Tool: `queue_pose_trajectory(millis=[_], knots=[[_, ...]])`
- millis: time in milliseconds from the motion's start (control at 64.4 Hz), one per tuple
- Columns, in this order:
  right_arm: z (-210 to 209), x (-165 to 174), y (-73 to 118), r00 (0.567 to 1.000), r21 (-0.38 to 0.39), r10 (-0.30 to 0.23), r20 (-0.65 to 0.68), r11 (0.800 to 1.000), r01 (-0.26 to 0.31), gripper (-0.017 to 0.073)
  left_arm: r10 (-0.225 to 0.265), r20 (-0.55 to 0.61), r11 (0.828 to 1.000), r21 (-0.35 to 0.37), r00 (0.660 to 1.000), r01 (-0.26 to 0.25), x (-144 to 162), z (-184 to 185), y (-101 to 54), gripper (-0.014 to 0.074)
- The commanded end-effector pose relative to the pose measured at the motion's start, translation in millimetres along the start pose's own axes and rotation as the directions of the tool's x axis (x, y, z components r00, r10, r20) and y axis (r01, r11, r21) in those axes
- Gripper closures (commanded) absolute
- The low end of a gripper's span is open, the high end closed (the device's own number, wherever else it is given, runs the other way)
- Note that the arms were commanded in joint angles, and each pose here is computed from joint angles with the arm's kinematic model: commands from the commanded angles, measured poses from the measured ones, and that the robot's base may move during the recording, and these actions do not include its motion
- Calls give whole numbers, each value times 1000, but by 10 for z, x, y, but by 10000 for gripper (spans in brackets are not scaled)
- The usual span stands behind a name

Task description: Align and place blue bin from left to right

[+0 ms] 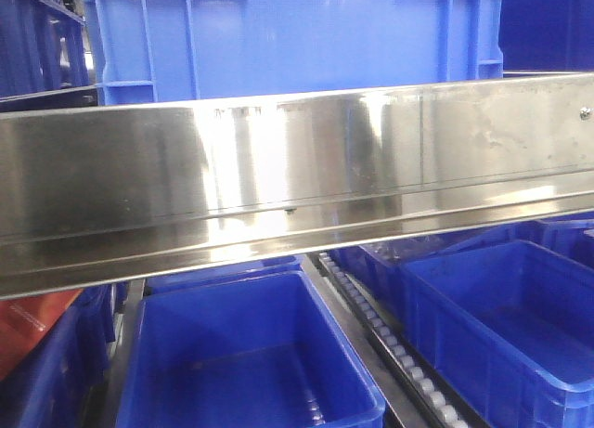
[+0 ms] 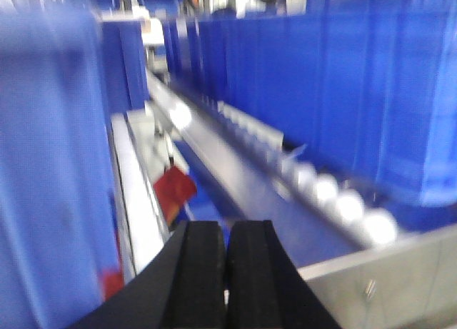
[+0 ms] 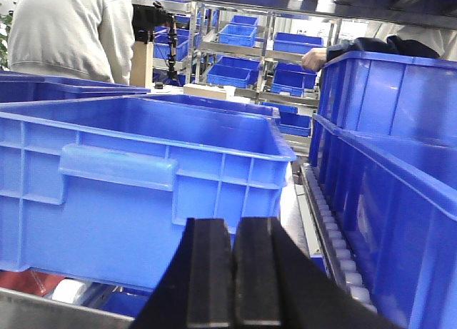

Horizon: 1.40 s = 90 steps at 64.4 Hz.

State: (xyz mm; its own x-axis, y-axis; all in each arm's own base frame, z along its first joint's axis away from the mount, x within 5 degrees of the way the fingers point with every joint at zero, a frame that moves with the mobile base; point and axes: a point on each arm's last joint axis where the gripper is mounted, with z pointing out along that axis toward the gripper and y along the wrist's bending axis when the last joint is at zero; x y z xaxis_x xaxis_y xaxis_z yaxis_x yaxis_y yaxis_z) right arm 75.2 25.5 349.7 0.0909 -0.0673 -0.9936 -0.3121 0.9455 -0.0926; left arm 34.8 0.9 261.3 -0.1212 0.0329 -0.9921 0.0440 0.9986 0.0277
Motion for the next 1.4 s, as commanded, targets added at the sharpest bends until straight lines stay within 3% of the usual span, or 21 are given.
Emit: queue_pose_trajectory(millis=[0,202,248,279,854,1133,1381], knots=[[-23,-34,-4,999,5,-8,41,1000,8,638,-4,16,1000,9,1000,4,167,100,-18,589],[-23,-36,-4,999,5,-8,43,1000,8,638,-15,31,1000,24,999,14,596,286,-50,589],[-23,-36,-4,999,5,-8,43,1000,8,638,-17,96,1000,28,995,14,553,287,-53,589],[-23,-36,-4,999,5,-8,43,1000,8,638,-15,52,1000,26,999,14,592,290,-51,589],[-23,-37,-4,999,6,-8,43,1000,8,638,-16,79,1000,26,997,14,567,289,-51,589],[-23,-37,-4,999,6,-8,43,1000,8,638,-22,78,995,-92,997,29,570,286,16,589],[-23,-37,-4,999,6,-8,43,1000,8,638,-24,78,991,-132,997,34,571,284,38,589]])
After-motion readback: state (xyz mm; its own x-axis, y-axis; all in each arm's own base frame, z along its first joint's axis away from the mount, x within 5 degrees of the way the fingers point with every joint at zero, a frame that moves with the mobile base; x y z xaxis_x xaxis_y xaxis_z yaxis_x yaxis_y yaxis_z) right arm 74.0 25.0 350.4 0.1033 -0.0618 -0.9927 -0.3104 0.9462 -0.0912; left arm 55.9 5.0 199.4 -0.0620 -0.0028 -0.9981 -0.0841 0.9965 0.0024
